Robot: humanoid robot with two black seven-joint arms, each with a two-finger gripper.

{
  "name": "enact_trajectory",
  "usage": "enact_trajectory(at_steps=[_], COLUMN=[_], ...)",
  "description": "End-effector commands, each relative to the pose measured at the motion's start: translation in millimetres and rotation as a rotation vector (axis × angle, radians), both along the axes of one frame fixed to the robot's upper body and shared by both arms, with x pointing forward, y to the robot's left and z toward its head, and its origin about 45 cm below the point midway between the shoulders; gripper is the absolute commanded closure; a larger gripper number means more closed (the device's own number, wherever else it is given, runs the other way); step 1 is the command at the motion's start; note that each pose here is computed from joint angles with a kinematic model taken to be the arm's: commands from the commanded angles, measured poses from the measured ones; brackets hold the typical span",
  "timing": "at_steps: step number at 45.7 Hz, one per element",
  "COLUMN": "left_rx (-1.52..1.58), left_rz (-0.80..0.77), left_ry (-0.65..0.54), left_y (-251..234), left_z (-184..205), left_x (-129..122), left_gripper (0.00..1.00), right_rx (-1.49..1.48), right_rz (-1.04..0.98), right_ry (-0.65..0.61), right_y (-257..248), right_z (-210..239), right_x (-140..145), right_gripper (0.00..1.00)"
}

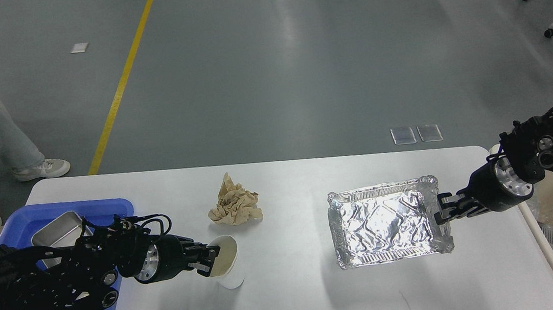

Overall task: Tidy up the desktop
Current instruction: 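Grasp the white paper cup rim with the left gripper, then lift the paper cup and carry it over the foil tray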

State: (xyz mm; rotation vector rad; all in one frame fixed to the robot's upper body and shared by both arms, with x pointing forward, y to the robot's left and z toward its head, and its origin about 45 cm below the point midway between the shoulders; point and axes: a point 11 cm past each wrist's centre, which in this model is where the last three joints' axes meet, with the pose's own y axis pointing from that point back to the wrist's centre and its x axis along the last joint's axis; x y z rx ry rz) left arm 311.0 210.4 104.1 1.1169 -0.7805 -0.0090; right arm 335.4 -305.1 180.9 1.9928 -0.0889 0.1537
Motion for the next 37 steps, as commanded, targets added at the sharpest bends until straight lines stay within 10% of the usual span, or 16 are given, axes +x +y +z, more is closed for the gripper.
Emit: enact_trajectory(at_steps=[1,14,37], left_rx=[0.0,-0.041,-0.243], left_rz=[0.004,-0.01,-0.167], left_ry=[0.004,-0.006,-0.127], left_y=[3.1,2.2,-26.7], left_z=[-0.1,20.6,198.5], left_x=[-1.2,-0.6,34.3], left_gripper=[1.0,1.0,1.0], right_rx=[0.0,0.001,-0.004], right_rz=[0.0,-0.004,-0.007], right_ry=[0.001,0.005,0.021], right_y=[0.0,-0.7,-1.2], right_z=[-0.6,-2.2,-8.7], right_x=[-0.3,-1.3,-3.4], right_gripper=[1.0,1.0,1.0])
